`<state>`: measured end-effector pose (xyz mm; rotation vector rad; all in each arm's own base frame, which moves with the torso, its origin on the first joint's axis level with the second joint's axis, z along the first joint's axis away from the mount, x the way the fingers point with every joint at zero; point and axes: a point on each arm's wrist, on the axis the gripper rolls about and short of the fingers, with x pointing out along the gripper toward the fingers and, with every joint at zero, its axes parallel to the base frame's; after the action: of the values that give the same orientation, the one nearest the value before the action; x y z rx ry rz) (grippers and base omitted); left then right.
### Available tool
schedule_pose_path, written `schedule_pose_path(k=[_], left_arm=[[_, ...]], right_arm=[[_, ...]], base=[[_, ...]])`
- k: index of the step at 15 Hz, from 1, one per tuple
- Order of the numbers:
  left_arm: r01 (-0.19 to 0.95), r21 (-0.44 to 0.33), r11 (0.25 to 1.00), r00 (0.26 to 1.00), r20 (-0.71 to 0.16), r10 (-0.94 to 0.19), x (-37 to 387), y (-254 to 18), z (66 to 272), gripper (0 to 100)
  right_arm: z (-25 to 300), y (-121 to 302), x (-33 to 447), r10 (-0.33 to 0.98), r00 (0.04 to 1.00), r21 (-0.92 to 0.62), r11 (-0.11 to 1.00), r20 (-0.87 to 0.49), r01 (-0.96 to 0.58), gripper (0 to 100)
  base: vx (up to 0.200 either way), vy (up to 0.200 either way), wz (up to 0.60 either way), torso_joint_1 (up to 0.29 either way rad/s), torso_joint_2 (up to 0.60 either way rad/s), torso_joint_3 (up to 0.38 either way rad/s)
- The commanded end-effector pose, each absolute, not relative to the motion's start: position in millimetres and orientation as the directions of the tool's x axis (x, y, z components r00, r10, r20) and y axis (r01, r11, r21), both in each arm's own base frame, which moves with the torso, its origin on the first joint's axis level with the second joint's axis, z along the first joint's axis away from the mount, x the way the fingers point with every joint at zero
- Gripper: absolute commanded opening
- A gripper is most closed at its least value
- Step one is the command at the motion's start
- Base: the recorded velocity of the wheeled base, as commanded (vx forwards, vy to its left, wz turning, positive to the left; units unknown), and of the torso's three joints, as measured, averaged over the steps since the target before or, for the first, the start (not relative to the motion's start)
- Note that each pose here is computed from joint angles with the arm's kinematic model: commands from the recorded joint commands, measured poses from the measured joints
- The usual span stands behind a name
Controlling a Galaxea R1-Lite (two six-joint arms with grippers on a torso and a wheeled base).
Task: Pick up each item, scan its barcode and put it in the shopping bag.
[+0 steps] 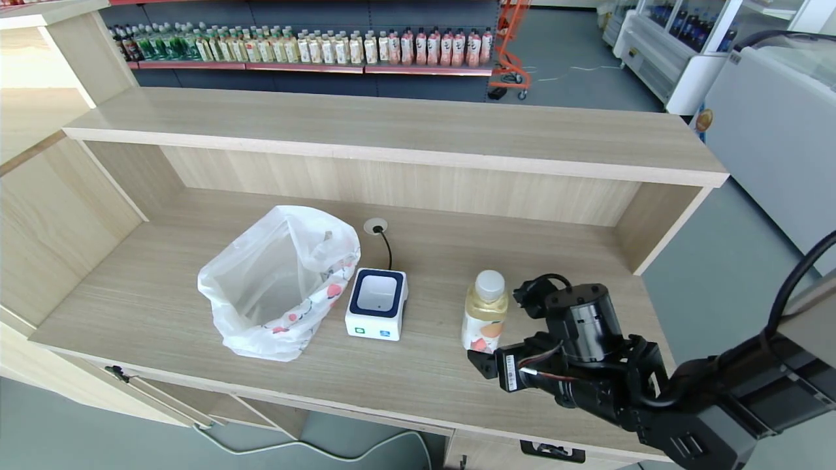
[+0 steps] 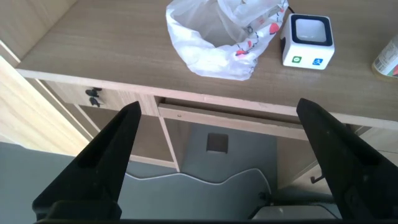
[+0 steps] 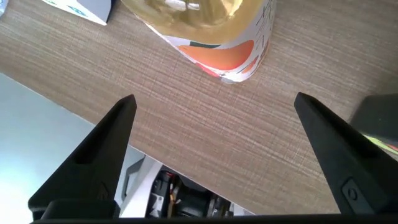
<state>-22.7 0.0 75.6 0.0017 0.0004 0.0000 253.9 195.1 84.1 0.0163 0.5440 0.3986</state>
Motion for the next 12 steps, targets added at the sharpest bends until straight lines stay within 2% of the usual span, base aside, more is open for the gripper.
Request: schedule_pose_path(k=[1,5,12], left_arm=[[0.0,0.002,1.0,1.0,0.0,0.0,-23,0,76,100],[0.0,0.002,1.0,1.0,0.0,0.0,-23,0,76,100],[0.0,0.002,1.0,1.0,0.0,0.0,-23,0,76,100]], right_arm=[[70,209,258,0.396,0.782,0.123,0.914,-0.482,-0.387,100],[59,225,269,0.341,0.834,0.094,0.938,-0.434,-0.335,100],[47,242,285,0.322,0.879,0.048,0.944,-0.352,-0.326,100]], base=[[0.0,0.0,0.0,0.0,0.0,0.0],[0.0,0.0,0.0,0.0,0.0,0.0],[0.0,0.0,0.0,0.0,0.0,0.0]])
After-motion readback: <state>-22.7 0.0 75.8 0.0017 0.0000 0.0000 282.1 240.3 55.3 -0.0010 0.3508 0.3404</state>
